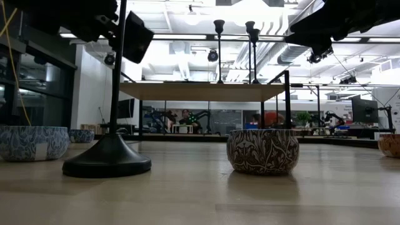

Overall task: Pick & Place candle stick holders
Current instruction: Put the black candle holder on the shelf and align it with the left black candle holder

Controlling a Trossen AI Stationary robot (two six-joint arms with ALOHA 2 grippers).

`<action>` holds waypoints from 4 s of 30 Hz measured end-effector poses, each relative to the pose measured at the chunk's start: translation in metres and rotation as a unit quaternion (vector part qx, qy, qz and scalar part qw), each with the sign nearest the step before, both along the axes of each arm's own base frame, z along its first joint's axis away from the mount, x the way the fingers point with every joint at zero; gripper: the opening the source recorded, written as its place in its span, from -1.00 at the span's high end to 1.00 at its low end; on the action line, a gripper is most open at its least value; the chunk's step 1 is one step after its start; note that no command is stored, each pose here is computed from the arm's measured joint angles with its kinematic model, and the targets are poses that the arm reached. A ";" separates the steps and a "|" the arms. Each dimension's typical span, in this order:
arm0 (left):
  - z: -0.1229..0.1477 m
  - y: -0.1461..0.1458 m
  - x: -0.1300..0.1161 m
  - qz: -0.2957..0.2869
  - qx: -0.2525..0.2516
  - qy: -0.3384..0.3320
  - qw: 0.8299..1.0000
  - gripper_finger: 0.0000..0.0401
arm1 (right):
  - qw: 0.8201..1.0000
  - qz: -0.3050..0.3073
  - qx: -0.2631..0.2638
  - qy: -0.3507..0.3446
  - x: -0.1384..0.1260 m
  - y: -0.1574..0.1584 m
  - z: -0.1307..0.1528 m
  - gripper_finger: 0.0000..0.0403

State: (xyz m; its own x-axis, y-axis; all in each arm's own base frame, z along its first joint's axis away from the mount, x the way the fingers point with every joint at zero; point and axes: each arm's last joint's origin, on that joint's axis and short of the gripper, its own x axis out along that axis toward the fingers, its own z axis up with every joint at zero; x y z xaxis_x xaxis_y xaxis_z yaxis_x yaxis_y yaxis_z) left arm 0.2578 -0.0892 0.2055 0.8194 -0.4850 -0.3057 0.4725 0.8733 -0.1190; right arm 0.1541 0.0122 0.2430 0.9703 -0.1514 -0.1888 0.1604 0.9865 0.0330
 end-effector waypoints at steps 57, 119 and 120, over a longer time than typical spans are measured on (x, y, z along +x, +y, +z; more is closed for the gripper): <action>0.033 -0.013 0.035 0.004 -0.062 -0.069 0.996 0.88 | 1.000 0.023 0.008 0.004 0.000 0.001 -0.001 0.03; 0.149 0.009 0.068 0.336 0.084 -0.169 0.923 0.87 | 0.998 0.028 -0.005 -0.047 0.155 0.064 0.067 0.32; 0.149 0.009 0.068 0.336 0.084 -0.169 0.923 0.87 | 0.998 0.028 -0.004 -0.047 0.155 0.064 0.067 0.37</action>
State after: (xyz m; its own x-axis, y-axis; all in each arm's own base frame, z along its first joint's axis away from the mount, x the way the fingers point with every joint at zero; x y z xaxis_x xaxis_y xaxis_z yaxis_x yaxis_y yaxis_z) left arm 0.3258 -0.0803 0.3545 0.9801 0.1986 -0.0025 -0.1973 0.9752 0.0998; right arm 0.3088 0.0760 0.3100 0.9906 -0.0984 -0.0946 0.1023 0.9941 0.0370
